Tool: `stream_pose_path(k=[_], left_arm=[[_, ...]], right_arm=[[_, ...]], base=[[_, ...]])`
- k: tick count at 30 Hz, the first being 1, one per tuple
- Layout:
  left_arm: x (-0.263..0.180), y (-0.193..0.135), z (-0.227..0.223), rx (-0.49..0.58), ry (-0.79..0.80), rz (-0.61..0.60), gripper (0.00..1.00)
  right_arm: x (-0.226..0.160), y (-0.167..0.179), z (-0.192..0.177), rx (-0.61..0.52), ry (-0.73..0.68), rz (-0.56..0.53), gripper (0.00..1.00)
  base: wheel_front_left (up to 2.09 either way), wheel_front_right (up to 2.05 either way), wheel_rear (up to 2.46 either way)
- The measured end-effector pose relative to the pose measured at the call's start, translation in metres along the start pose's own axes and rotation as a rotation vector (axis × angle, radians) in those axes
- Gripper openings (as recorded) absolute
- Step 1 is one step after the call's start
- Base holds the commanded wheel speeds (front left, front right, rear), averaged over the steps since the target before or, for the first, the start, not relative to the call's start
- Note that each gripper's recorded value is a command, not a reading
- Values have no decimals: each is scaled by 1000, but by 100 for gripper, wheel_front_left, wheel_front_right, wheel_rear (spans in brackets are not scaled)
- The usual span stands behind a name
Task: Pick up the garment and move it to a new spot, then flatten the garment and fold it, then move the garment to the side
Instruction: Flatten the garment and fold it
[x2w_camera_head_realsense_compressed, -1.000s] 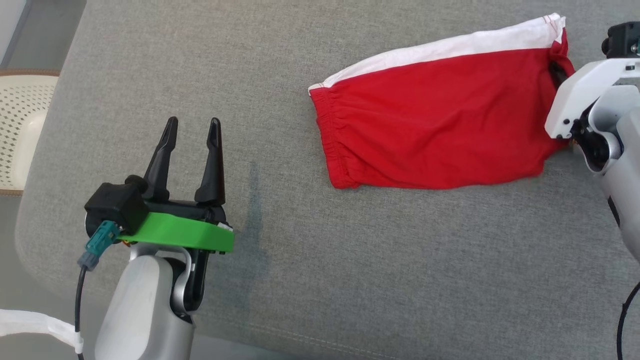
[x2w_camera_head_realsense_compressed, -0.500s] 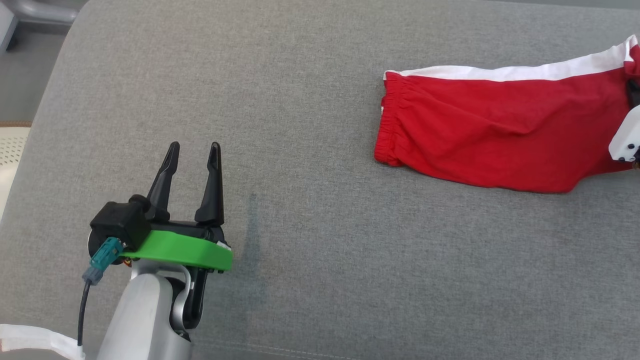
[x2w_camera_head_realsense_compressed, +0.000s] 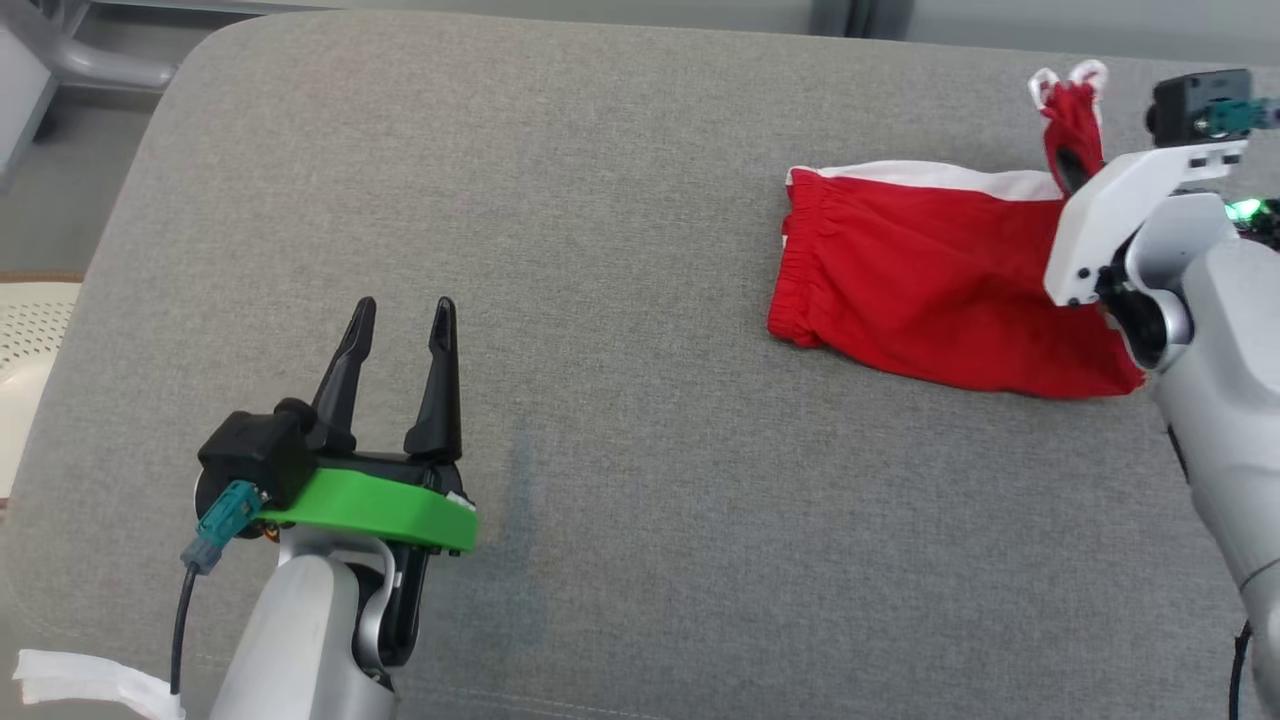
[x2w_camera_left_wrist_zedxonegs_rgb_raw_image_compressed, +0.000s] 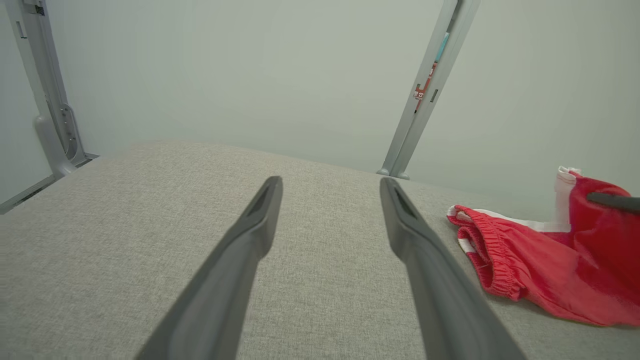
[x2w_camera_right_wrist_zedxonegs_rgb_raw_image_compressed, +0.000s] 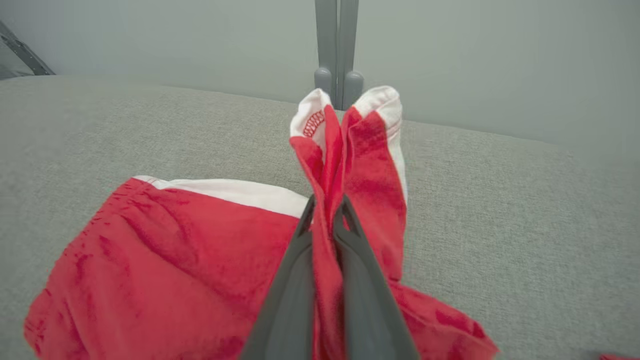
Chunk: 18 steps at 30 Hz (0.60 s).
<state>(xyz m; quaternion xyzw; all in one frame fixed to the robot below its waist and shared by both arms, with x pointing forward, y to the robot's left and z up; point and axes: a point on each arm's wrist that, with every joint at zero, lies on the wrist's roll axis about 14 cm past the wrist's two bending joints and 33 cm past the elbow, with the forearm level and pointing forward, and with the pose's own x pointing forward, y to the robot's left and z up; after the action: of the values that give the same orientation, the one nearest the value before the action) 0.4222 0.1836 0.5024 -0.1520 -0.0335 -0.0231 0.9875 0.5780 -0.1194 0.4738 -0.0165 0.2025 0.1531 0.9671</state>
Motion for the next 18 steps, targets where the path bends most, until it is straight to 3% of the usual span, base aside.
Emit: stream_pose_path(k=[8, 13, 14, 18], left_arm=[[-12, 15, 10, 2, -20, 50, 100], [-18, 24, 12, 5, -22, 79, 100], [-19, 25, 12, 5, -22, 84, 100], [-23, 29, 12, 8, -19, 98, 100]], right_arm=[[11, 85, 6, -64, 29, 168, 0], [17, 120, -9, -98, 82, 230, 0], [17, 125, -13, -98, 96, 239, 100], [17, 147, -19, -80, 107, 282, 100]], base=[[0, 0, 0], [0, 0, 0], [0, 0, 0], [0, 0, 0]])
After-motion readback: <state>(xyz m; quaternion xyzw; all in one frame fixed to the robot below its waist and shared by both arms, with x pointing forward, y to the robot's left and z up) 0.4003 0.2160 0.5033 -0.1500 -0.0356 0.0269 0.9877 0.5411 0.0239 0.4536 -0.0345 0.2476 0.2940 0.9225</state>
